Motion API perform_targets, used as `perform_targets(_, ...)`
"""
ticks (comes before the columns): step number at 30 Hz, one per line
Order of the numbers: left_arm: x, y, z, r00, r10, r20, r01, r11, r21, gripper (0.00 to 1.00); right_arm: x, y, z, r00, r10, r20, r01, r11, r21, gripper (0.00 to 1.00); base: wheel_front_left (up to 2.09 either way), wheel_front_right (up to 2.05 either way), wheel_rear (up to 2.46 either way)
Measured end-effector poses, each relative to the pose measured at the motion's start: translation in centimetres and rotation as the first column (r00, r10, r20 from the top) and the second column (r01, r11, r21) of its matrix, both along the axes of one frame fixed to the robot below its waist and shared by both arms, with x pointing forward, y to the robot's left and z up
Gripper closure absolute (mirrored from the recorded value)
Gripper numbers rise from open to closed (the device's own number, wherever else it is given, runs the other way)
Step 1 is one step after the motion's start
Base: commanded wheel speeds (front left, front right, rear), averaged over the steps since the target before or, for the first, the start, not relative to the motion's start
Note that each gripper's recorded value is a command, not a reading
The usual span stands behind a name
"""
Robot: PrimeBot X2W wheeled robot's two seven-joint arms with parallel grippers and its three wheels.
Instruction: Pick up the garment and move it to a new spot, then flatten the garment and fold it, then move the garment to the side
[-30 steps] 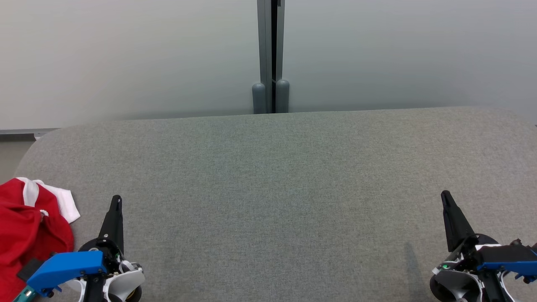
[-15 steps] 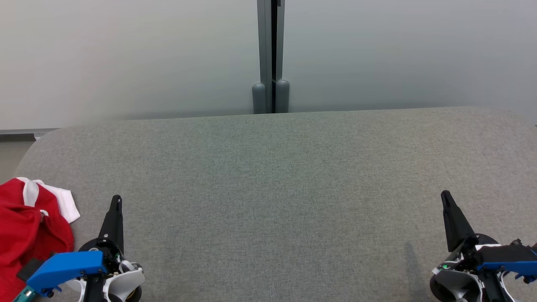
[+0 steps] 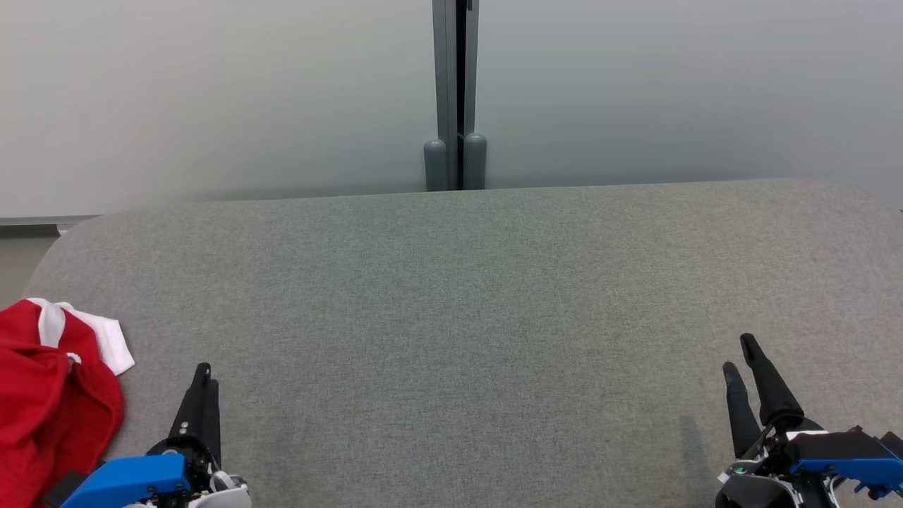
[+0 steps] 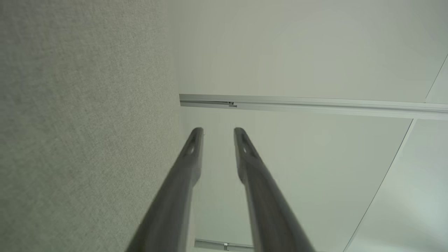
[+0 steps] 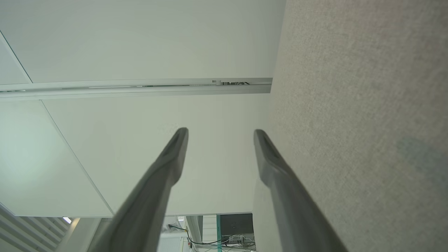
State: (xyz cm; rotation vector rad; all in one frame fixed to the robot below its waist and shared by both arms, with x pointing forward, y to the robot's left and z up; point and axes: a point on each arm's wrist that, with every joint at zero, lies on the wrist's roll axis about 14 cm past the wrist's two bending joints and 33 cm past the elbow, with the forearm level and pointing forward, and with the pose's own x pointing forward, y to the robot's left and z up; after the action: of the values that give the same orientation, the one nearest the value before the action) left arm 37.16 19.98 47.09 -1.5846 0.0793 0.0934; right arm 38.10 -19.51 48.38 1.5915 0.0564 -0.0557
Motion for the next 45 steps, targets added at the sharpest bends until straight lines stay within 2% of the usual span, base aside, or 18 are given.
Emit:
perform_targets(5,-0.1,0.4,-0.2,1.0,0.017,-0.007,-0.016,1.0,0.026,0.0,0.0,0.3,-0.1,1.0,-0.003,-0.004,0.003,1.0,-0.023,0.0,0.0,0.0,0.0)
perform_targets(12,0.1,0.8,-0.3,1.0,0.018,-0.019,-0.015,0.99,0.142,0.0,0.1,0.4,-0.1,1.0,-0.003,-0.008,0.002,0.992,-0.128,0.0,0.0,0.0,0.0)
perform_targets(24,0.3,1.5,-0.3,0.999,0.015,-0.029,-0.003,0.926,0.377,0.0,0.4,0.2,0.2,1.0,-0.007,-0.003,0.006,0.938,-0.346,0.0,0.0,0.0,0.0)
perform_targets(36,0.8,1.6,0.2,1.0,-0.007,-0.024,0.02,0.822,0.569,0.0,0.9,0.9,1.1,1.0,0.022,0.021,-0.006,0.836,-0.549,0.0,0.0,0.0,0.0)
perform_targets(45,1.0,1.5,0.0,0.999,-0.033,-0.037,0.05,0.717,0.695,0.0,1.0,1.3,0.8,0.999,0.044,0.013,-0.024,0.743,-0.669,0.0,0.0,0.0,0.0)
